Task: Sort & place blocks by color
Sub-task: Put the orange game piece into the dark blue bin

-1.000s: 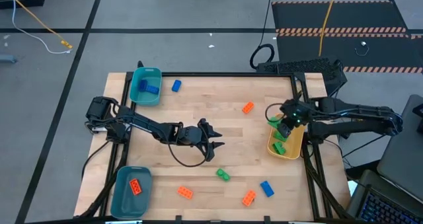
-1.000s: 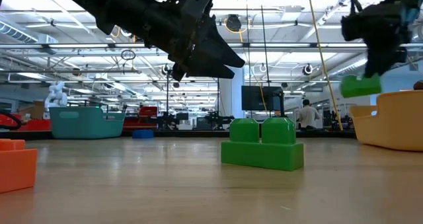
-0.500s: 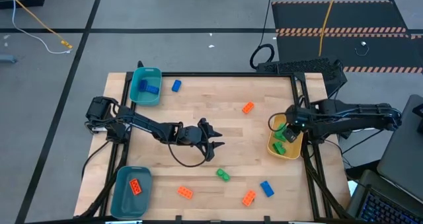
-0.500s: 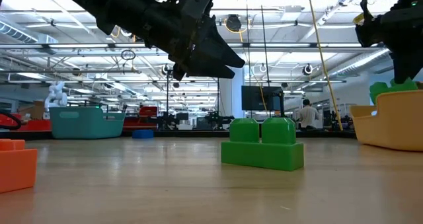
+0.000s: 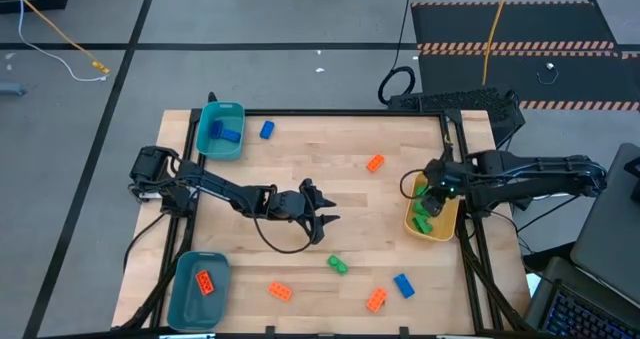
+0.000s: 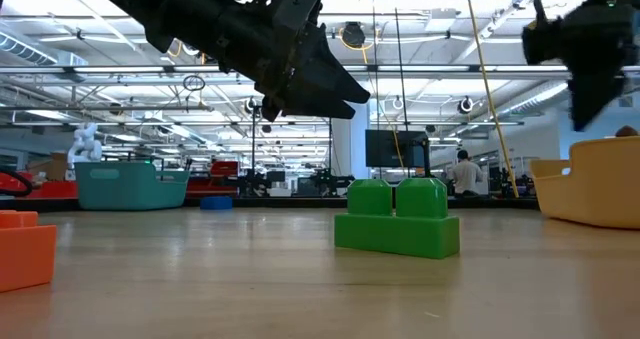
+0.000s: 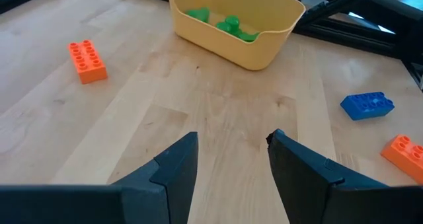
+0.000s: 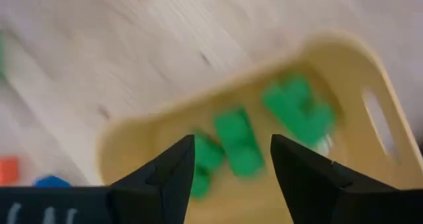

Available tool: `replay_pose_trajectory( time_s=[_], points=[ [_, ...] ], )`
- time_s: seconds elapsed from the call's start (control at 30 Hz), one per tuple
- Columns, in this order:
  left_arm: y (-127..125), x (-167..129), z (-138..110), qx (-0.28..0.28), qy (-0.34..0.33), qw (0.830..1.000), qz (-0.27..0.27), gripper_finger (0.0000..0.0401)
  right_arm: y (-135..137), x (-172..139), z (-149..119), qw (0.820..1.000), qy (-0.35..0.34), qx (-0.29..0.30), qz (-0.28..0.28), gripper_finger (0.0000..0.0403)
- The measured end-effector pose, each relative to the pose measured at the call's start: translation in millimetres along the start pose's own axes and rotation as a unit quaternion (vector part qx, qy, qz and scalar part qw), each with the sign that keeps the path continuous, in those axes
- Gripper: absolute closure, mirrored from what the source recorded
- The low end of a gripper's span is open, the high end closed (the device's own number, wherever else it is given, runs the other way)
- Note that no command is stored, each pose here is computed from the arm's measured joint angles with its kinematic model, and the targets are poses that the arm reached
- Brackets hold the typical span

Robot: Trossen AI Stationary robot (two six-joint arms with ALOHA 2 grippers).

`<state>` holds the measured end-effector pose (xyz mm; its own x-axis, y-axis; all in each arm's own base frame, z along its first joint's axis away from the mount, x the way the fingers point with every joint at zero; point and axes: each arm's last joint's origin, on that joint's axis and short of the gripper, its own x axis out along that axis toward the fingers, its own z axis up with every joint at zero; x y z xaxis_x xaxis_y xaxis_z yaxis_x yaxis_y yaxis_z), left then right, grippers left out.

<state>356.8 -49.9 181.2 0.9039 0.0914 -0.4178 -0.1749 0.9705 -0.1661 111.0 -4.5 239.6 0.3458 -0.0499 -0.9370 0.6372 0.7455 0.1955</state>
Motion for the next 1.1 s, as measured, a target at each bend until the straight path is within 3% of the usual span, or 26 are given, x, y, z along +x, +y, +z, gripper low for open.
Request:
replay_pose_trajectory(
  time_s=[0.1, 0.2, 0.3, 0.47, 0.6, 0.77, 0.87, 0.97, 1.1],
  points=[
    [0.0, 0.0, 0.1, 0.0, 0.0, 1.0, 0.0, 0.0217, 9.8, -1.6, 13.7, 0.994, -0.083, -0.053, 0.035, 0.0208],
    [0.0, 0.0, 0.1, -0.004, 0.0, 1.0, 0.0, 0.0217, 21.6, -5.9, 29.2, 0.975, -0.174, -0.116, 0.071, 0.0207],
    [0.0, 0.0, 0.1, -0.014, -0.001, 1.0, 0.0, 0.0217, 28.1, -8.0, 41.2, 0.96, -0.235, -0.134, 0.071, 0.0207],
    [-0.8, -0.1, 0.4, -0.015, -0.003, 1.0, -0.002, 0.0217, 31.5, 5.6, 53.6, 0.957, -0.23, -0.173, 0.042, 0.0207],
    [-3.3, -0.7, -0.5, -0.007, -0.001, 1.0, -0.005, 0.0217, 39.7, 23.9, 63.0, 0.945, -0.267, -0.177, 0.059, 0.0206],
    [-10.3, -5.0, 3.6, 0.03, -0.019, 0.999, -0.018, 0.0217, 46.3, 43.7, 70.3, 0.902, -0.34, -0.261, 0.058, 0.0206],
    [-16.9, -7.2, 10.9, 0.042, -0.06, 0.997, -0.034, 0.0217, 48.0, 51.9, 72.1, 0.887, -0.372, -0.264, 0.065, 0.0206],
    [-23.4, -9.8, 17.7, 0.052, -0.1, 0.992, -0.059, 0.0217, 46.2, 57.8, 75.7, 0.89, -0.373, -0.259, 0.045, 0.0206],
    [-25.2, -10.0, 16.6, 0.058, -0.091, 0.99, -0.088, 0.0217, 41.3, 65.0, 84.1, 0.902, -0.345, -0.26, 0.005, 0.0206]
  ],
)
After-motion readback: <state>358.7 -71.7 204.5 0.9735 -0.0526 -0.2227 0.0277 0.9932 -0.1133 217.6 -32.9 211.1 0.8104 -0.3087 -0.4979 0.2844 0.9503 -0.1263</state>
